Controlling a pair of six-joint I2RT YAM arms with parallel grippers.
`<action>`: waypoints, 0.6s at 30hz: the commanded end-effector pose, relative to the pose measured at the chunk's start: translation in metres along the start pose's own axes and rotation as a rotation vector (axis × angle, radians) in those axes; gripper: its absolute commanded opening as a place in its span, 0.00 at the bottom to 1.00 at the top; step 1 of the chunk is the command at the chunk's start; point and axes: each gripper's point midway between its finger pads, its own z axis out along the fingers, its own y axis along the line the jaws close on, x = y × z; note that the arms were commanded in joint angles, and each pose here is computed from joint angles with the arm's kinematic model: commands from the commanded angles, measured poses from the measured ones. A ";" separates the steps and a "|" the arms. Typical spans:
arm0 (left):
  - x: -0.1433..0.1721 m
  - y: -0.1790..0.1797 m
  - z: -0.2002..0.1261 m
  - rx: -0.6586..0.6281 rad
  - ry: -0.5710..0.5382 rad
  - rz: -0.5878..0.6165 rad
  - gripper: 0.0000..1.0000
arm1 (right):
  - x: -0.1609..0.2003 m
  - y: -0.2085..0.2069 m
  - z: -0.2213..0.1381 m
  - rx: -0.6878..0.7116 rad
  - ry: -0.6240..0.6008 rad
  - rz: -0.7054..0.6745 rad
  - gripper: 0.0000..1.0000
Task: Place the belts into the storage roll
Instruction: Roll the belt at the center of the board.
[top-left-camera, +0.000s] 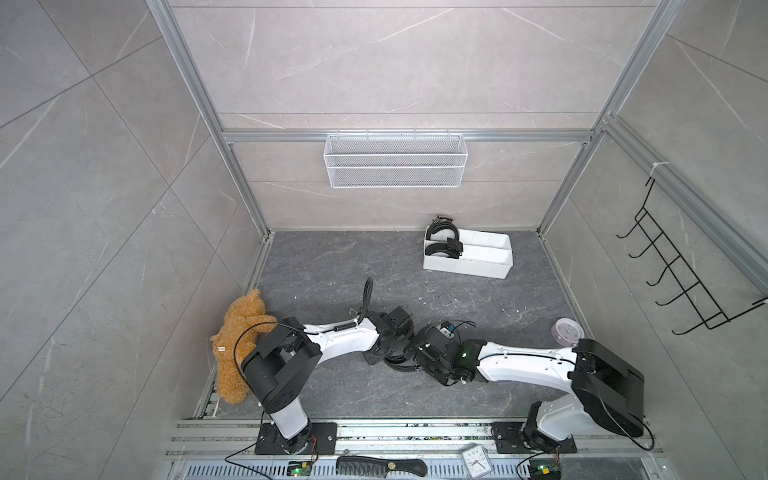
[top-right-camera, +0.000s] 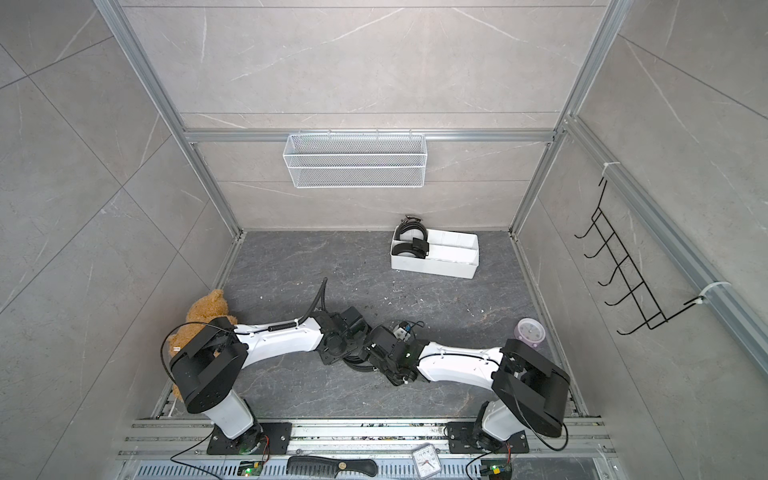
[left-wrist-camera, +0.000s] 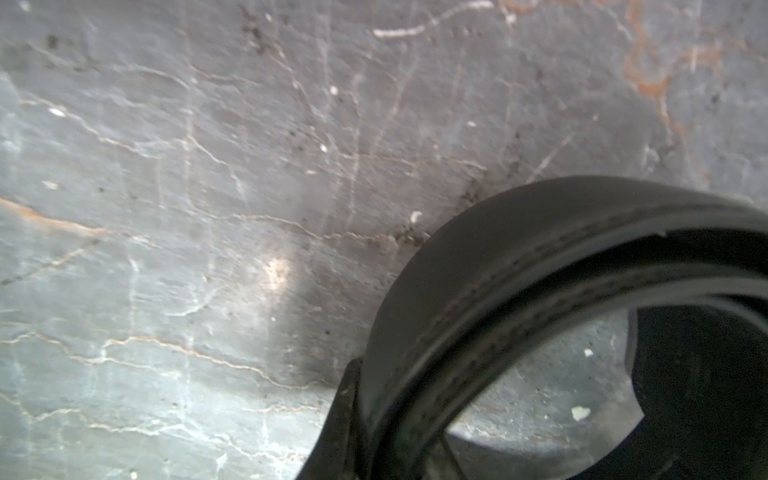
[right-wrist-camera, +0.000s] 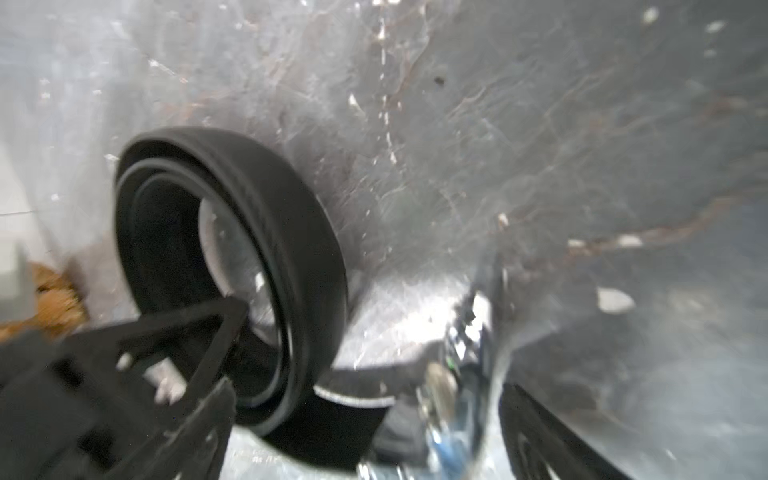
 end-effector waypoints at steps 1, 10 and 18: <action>0.028 0.004 0.006 -0.017 0.084 0.064 0.00 | 0.002 -0.013 0.012 0.054 0.036 0.048 0.99; 0.044 0.003 0.001 0.015 0.091 0.124 0.00 | 0.009 -0.028 0.024 0.121 0.130 0.063 0.73; 0.040 -0.013 -0.012 0.079 0.074 0.169 0.00 | 0.019 -0.051 0.027 0.202 0.183 0.045 0.27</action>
